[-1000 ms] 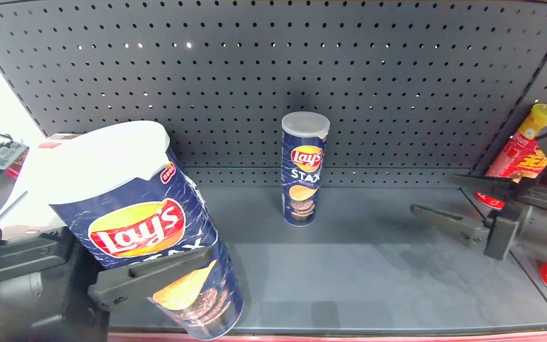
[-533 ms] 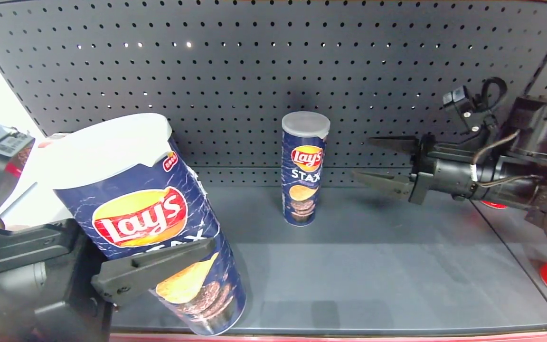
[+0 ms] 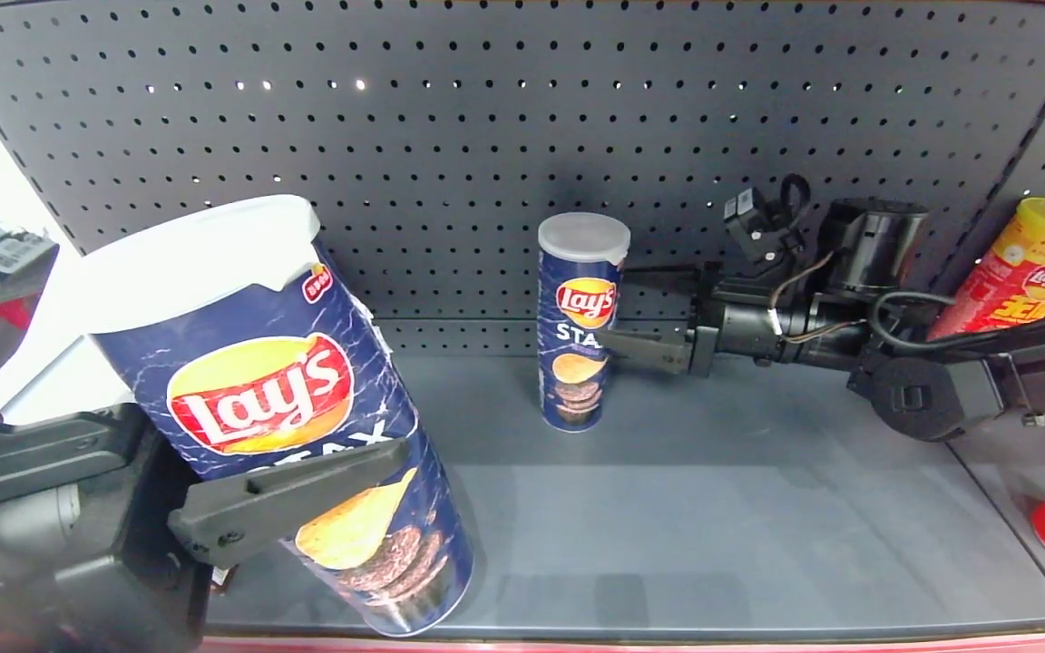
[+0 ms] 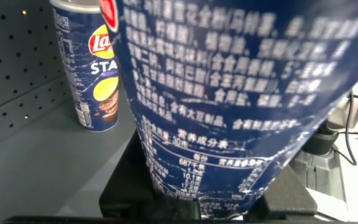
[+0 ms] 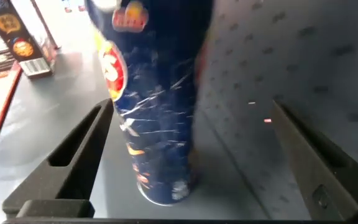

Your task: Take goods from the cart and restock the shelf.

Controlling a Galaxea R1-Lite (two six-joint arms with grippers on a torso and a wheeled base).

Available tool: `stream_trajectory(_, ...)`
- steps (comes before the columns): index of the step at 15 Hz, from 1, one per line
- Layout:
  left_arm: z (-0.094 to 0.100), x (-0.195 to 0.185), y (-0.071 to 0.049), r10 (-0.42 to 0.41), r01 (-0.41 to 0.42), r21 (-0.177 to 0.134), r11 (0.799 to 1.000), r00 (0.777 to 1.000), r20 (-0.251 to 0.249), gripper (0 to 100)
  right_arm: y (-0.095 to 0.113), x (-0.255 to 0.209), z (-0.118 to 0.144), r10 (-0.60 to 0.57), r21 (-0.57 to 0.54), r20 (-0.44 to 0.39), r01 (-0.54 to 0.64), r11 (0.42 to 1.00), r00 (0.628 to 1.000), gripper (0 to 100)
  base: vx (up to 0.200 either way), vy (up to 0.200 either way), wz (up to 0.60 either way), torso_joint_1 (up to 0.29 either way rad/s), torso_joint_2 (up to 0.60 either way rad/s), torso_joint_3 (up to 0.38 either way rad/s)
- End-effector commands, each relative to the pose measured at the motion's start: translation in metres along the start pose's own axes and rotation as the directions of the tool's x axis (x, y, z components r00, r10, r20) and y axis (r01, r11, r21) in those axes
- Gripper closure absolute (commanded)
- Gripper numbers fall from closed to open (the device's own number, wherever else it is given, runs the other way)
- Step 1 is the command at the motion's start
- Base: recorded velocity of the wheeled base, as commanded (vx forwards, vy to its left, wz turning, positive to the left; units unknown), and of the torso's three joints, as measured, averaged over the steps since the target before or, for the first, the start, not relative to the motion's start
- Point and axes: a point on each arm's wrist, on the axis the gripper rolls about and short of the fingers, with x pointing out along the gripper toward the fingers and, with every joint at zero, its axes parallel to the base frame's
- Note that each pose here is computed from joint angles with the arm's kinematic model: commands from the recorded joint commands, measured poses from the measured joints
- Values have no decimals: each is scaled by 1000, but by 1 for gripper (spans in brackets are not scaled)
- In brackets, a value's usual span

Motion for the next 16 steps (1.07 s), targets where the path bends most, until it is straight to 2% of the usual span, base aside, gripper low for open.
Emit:
stream_trajectory(1, 0, 1, 0, 0, 0, -1, 1000, 1000, -2, 100, 3, 8, -8, 20, 14, -10, -20, 1000, 1000, 0, 0, 0, 0, 0, 0, 0)
stream_trajectory(5, -1, 1, 1, 2, -2, -4, 1000, 1000, -6, 100, 7, 25, -30, 57, 48, -37, -55, 997, 998, 0, 0, 0, 0, 0, 0, 0)
stream_trajectory(10, -5, 1, 1, 2, -3, -12, 1000, 1000, -17, 100, 4, 34, -42, 66, 56, -42, -64, 996, 997, 0, 0, 0, 0, 0, 0, 0)
stream_trajectory(13, -6, 0, 2, 7, -7, -14, 1000, 1000, -19, 100, 0, 46, -45, 76, 47, -31, -75, 996, 997, 0, 0, 0, 0, 0, 0, 0)
stream_trajectory(15, -6, -1, 2, 10, -10, -13, 1000, 1000, -18, 100, -2, 51, -46, 150, 32, 3, -150, 988, 989, 0, 0, 0, 0, 0, 0, 0)
stream_trajectory(16, -6, -1, 1, 10, -10, -13, 1000, 1000, -18, 100, -2, 52, -45, 149, 37, 1, -149, 988, 989, 100, 0, 0, 0, 0, 0, 0)
